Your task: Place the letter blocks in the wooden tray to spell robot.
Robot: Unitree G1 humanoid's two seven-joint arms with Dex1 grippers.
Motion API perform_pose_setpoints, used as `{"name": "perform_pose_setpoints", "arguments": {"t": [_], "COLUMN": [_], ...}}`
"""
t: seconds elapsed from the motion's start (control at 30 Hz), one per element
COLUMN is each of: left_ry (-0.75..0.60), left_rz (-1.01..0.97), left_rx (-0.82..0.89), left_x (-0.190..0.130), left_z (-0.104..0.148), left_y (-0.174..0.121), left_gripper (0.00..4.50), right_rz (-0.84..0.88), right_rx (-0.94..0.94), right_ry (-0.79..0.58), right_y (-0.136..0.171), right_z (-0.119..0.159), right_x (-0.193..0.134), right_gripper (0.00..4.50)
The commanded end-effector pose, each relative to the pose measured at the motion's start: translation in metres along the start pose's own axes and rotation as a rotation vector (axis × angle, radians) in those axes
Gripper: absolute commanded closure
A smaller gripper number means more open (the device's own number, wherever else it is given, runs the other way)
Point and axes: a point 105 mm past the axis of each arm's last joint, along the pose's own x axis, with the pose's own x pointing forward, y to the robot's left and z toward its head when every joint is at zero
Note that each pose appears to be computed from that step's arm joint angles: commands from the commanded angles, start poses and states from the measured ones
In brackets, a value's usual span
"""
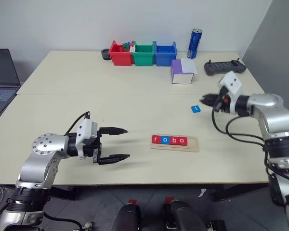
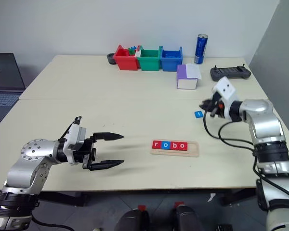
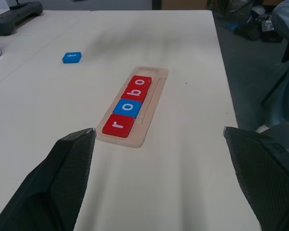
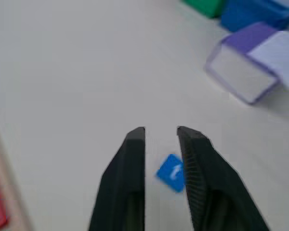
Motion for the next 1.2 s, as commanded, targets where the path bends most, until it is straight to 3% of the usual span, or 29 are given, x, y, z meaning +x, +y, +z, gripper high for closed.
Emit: {"name": "perform_pose_setpoints", "arguments": {"t": [0.03, 0.17, 0.2, 0.23, 0.3, 0.5, 1.2], "left_ry": [-0.009, -0.008, -0.008, -0.009, -0.01, -0.012, -0.009], "left_rz": [0.005, 0.003, 0.004, 0.004, 0.005, 0.006, 0.015], "left_rx": [0.033, 0.034, 0.034, 0.034, 0.033, 0.031, 0.034], "left_x": [-0.003, -0.003, -0.003, -0.003, -0.003, -0.003, -0.004], "left_z": [0.007, 0.007, 0.007, 0.006, 0.006, 0.006, 0.006], "left_y": [0.002, 0.002, 0.002, 0.002, 0.002, 0.0, -0.001], "left_gripper": [0.0, 0.0, 0.0, 0.0, 0.0, 0.0, 0.0], "right_rz": [-0.078, -0.167, -0.182, -0.204, -0.262, -0.327, -0.304], "right_rx": [0.137, 0.238, 0.231, 0.243, 0.27, 0.37, 0.366], "right_ry": [0.069, 0.105, 0.138, 0.167, 0.208, 0.231, 0.223], "right_y": [-0.001, -0.001, 0.002, 0.002, -0.002, -0.011, 0.001], "right_z": [-0.007, 0.0, -0.007, -0.015, -0.027, -0.035, -0.041], "right_x": [0.014, 0.026, 0.028, 0.029, 0.027, 0.028, 0.066], "right_gripper": [2.12, 0.7, 0.7, 0.27, 0.06, 0.06, 0.06]}}
